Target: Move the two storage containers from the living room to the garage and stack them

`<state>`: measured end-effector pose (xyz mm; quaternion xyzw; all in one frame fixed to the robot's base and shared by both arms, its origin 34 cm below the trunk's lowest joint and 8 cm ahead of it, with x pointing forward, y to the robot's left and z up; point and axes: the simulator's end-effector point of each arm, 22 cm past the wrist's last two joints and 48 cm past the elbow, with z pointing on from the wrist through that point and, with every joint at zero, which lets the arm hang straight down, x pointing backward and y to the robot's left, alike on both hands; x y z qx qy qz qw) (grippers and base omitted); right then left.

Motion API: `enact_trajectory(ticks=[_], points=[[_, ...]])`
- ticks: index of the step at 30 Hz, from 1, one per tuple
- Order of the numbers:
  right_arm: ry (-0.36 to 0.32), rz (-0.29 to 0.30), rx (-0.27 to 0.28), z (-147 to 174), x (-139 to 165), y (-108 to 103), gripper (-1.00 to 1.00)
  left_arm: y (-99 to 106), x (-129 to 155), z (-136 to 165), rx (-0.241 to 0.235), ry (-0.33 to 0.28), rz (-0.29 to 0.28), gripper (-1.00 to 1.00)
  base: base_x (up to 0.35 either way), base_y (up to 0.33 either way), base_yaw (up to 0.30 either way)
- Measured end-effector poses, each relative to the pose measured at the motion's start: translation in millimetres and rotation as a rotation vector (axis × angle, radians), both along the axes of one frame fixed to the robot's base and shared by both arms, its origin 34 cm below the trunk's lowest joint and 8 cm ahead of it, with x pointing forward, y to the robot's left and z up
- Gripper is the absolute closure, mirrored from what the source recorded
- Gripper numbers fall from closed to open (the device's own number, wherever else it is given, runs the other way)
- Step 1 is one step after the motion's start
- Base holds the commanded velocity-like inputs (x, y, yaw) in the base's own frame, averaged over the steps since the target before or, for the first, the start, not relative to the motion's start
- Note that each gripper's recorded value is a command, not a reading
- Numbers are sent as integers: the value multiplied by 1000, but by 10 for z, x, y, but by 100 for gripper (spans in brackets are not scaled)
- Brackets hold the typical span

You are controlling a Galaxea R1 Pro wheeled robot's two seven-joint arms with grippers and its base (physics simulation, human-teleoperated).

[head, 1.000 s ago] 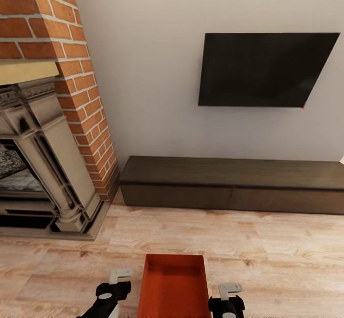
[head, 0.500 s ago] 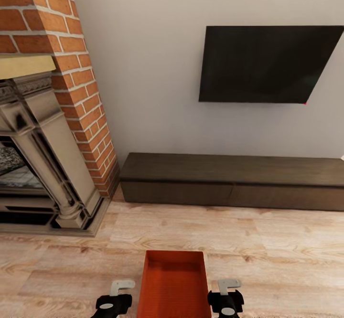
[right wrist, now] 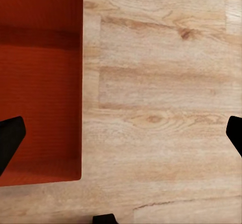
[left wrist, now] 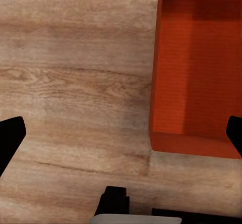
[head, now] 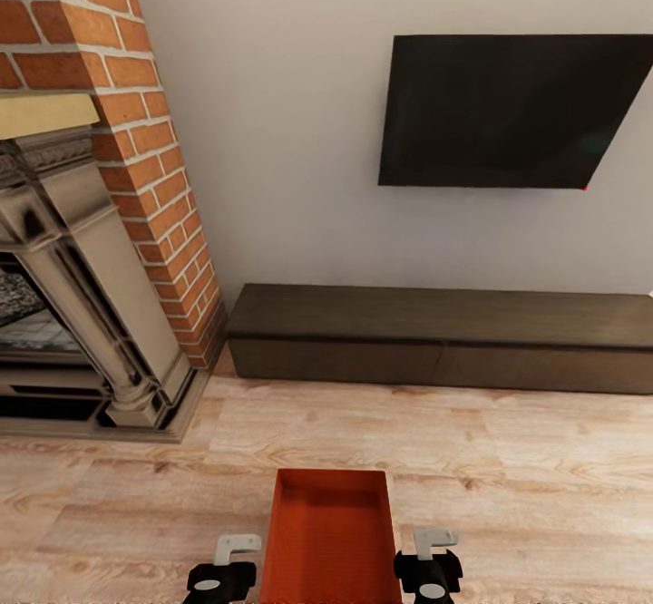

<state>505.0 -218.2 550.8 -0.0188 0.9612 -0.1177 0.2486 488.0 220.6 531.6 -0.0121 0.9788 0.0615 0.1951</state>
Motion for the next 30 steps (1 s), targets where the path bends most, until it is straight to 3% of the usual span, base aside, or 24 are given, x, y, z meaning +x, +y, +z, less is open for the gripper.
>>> enact_trajectory(ticks=[8, 18, 30], points=[[12, 0, 1, -46, -41, 4, -100, -20, 44, -5, -4, -10, 4, -100, 0, 0, 0], [9, -3, 1, -54, -41, -7, -100, -18, 327, 123, -12, -85, 12, -100, 0, 0, 0], [17, -4, 3, -65, -57, 6, -100, -6, 309, 113, -3, -72, 15, -100, 0, 0, 0]])
